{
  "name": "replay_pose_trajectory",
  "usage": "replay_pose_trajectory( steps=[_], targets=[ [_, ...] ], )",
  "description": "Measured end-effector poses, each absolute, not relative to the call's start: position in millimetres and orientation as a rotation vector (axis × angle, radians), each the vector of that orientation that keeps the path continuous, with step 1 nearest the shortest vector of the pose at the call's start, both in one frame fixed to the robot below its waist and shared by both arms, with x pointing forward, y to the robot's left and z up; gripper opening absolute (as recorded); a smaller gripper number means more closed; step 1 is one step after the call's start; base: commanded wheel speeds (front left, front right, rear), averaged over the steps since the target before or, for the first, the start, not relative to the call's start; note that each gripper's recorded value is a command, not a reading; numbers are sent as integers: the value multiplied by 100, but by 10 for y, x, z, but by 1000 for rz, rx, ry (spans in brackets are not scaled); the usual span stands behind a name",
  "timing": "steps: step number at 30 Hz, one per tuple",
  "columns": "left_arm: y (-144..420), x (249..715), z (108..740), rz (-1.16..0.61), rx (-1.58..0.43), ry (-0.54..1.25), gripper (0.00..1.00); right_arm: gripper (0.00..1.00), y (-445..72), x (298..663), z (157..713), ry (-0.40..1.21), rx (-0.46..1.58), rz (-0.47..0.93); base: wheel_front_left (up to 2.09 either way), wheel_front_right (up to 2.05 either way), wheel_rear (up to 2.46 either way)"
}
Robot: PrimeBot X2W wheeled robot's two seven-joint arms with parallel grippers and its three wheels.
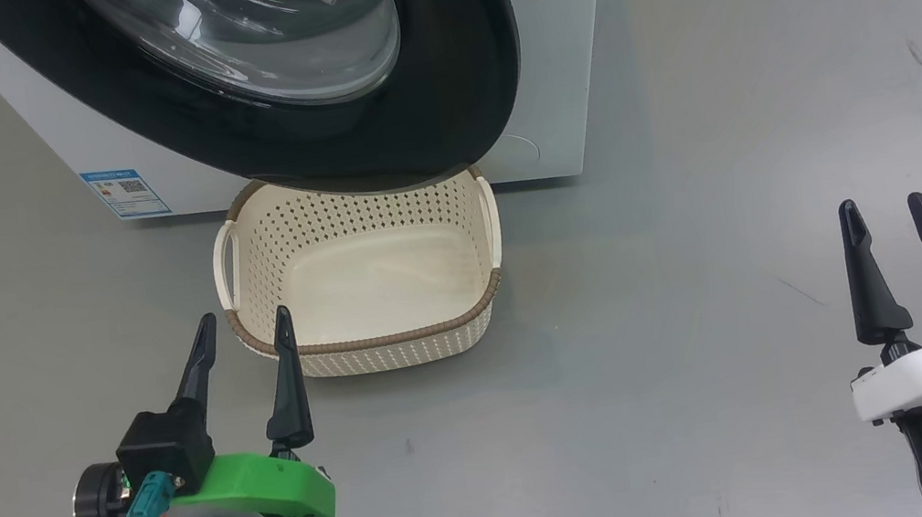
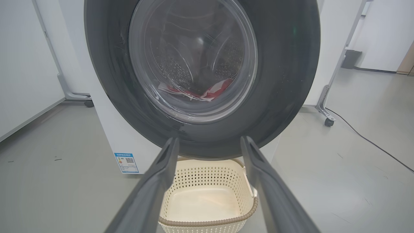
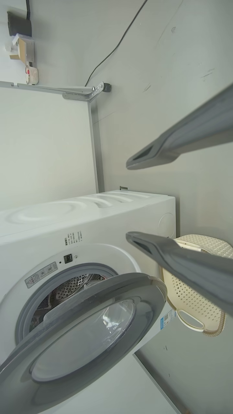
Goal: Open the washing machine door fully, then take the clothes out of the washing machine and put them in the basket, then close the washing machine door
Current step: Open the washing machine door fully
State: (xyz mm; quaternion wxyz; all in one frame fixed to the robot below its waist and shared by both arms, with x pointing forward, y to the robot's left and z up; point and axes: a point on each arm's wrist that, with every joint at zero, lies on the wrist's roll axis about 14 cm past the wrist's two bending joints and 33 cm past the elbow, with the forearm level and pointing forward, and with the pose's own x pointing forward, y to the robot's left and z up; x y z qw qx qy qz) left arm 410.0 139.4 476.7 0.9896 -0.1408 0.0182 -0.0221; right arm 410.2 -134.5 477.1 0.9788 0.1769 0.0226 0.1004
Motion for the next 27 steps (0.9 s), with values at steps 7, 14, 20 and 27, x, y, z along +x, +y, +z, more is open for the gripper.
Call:
replay_pose_trajectory(
  steps=[7,14,20,27],
  targets=[
    [1395,4093,4757,-43,-283,39,100,100,-1331,4100,4791,39,367,200,0,0,0],
    [1401,4087,4745,-41,-284,43,100,100,-1347,4083,4776,43,367,195,0,0,0],
    [1402,4088,4739,-40,-284,44,100,100,-1350,4077,4766,46,368,194,0,0,0],
    [1400,4090,4727,-41,-284,47,100,100,-1385,4090,4776,41,361,189,0,0,0]
  ],
)
